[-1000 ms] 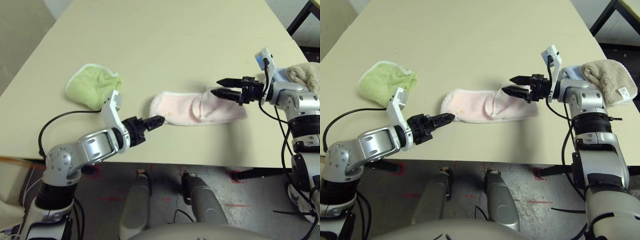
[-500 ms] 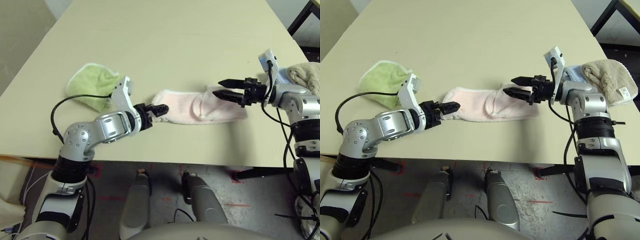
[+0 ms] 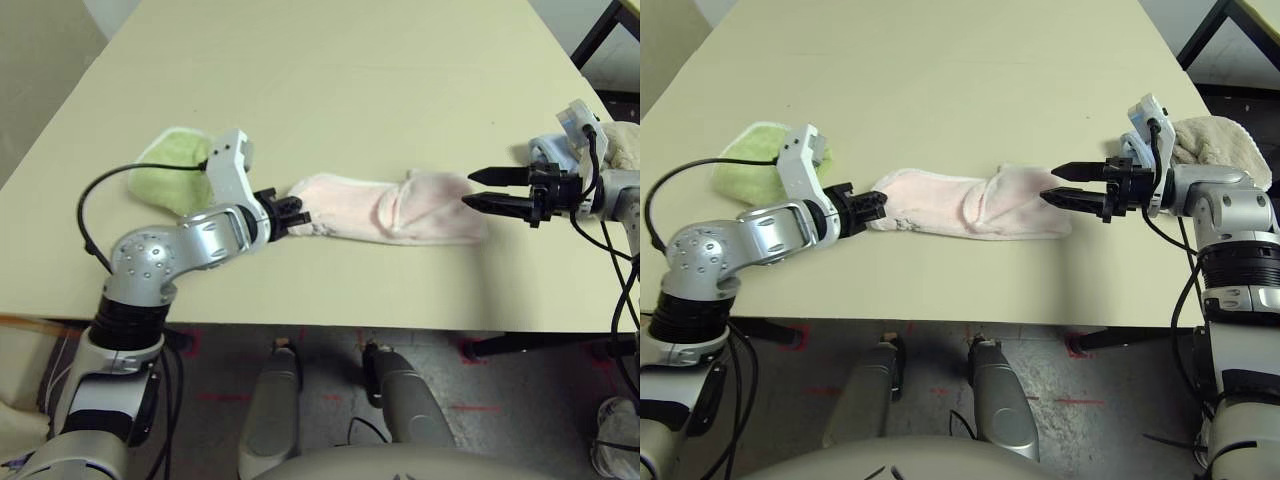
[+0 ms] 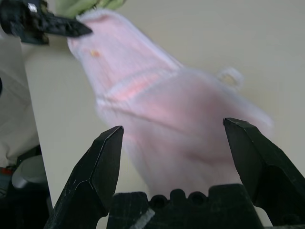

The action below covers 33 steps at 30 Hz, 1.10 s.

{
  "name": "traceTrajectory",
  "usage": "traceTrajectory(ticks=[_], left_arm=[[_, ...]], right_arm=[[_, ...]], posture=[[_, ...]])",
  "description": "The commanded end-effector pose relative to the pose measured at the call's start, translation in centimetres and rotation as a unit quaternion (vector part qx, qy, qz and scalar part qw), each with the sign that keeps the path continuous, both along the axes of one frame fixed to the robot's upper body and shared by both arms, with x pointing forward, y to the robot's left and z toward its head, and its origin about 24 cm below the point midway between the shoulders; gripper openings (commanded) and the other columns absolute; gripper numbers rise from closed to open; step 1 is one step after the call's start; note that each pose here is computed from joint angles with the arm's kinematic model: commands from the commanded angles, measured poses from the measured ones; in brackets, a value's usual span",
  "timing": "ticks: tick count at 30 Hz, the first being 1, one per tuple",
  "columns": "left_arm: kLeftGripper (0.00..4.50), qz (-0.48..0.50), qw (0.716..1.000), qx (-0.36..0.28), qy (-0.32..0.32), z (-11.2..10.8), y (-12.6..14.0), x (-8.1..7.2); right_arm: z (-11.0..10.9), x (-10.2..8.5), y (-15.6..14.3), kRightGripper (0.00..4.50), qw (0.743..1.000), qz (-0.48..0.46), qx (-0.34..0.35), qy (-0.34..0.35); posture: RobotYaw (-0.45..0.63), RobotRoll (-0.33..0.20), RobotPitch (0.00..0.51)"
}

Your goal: Fold the towel and set it aside.

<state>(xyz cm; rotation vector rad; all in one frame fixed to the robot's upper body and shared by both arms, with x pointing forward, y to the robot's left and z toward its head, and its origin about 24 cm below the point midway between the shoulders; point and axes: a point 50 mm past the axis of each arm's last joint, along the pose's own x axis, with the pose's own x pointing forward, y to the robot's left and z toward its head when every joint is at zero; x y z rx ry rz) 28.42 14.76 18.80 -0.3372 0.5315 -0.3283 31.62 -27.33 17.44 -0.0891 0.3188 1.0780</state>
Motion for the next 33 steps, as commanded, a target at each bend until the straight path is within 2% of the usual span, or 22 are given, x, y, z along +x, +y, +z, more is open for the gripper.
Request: traceTrajectory(ticks=[1,7,10,14,18,25,33], left_arm=[[0.02,-0.012,1.0,0.019,-0.021,1.1,0.7,0.1],[0.02,-0.089,0.993,0.041,-0.072,4.1,0.1,0.3],[0.02,-0.158,0.982,0.036,-0.097,5.7,-2.1,0.1],[0.02,-0.232,0.966,0.034,-0.11,6.4,-4.6,-0.2],[0.02,-0.301,0.946,0.035,-0.113,6.0,-8.3,0.5],[0.02,-0.344,0.929,0.047,-0.129,4.5,-13.2,2.6],[0.02,-0.401,0.905,0.061,-0.127,2.0,-17.0,3.5]], right_arm=[[-0.3,-0.3,-0.3,4.5,1.0,0.005,-0.028,0.004],[-0.6,-0.3,-0.4,4.5,0.999,0.003,-0.039,0.003],[-0.7,-0.3,-0.5,4.5,0.999,0.0,-0.045,0.002],[-1.0,-0.3,-0.8,4.5,0.999,-0.005,-0.053,0.002],[-1.2,-0.3,-1.1,4.5,0.998,-0.02,-0.053,-0.003],[-1.6,-0.7,-1.8,4.5,0.997,-0.046,-0.057,-0.011],[-1.8,-1.2,-2.5,4.5,0.995,-0.072,-0.061,-0.017]], posture=[[0.08,0.0,0.184],[0.08,0.0,0.179],[0.07,0.0,0.177],[0.07,0.0,0.174],[0.05,0.0,0.169],[0.02,0.0,0.159],[-0.02,0.0,0.151]])
